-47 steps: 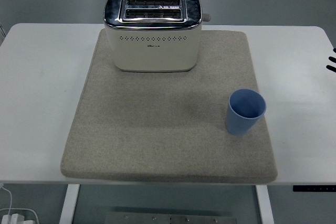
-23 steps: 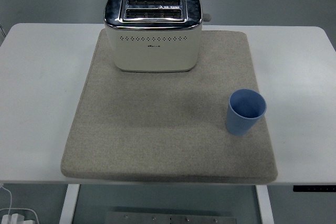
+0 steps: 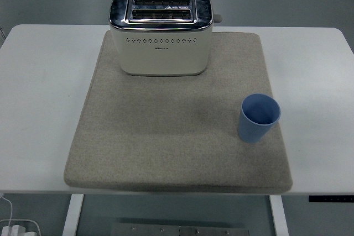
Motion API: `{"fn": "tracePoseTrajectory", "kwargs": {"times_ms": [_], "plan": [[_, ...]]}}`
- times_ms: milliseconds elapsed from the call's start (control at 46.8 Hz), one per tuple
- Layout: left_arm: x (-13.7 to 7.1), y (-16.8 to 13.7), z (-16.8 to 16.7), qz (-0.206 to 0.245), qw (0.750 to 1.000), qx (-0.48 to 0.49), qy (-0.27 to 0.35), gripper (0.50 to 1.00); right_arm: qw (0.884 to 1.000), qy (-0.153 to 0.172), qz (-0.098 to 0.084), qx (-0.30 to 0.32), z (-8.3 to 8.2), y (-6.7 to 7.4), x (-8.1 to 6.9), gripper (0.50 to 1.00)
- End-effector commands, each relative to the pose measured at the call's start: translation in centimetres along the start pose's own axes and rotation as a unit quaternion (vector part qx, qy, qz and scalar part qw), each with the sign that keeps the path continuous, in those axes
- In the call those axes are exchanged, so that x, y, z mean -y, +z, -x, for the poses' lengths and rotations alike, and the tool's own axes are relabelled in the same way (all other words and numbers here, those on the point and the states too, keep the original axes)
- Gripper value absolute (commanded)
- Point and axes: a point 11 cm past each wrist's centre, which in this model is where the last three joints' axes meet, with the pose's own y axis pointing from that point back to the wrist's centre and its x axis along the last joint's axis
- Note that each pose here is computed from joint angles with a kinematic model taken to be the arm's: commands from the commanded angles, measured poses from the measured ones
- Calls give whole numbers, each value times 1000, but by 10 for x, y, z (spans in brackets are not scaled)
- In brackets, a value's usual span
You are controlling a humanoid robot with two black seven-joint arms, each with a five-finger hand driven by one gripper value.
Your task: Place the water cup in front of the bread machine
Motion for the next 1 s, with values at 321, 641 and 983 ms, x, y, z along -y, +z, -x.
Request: {"fn": "tracePoseTrajectory", "kwargs": {"times_ms": [321,641,983], "plan": [[0,1,0,1,1000,1,0,1000,997,-61,11,-53,16,-27,-7,924],[0,1,0,1,1000,1,0,1000,994,-90,-10,-53,30,-38,-11,924],[0,0,0,0,1000,0,0,1000,994,-94,-36,-48,32,-48,-11,924]]}}
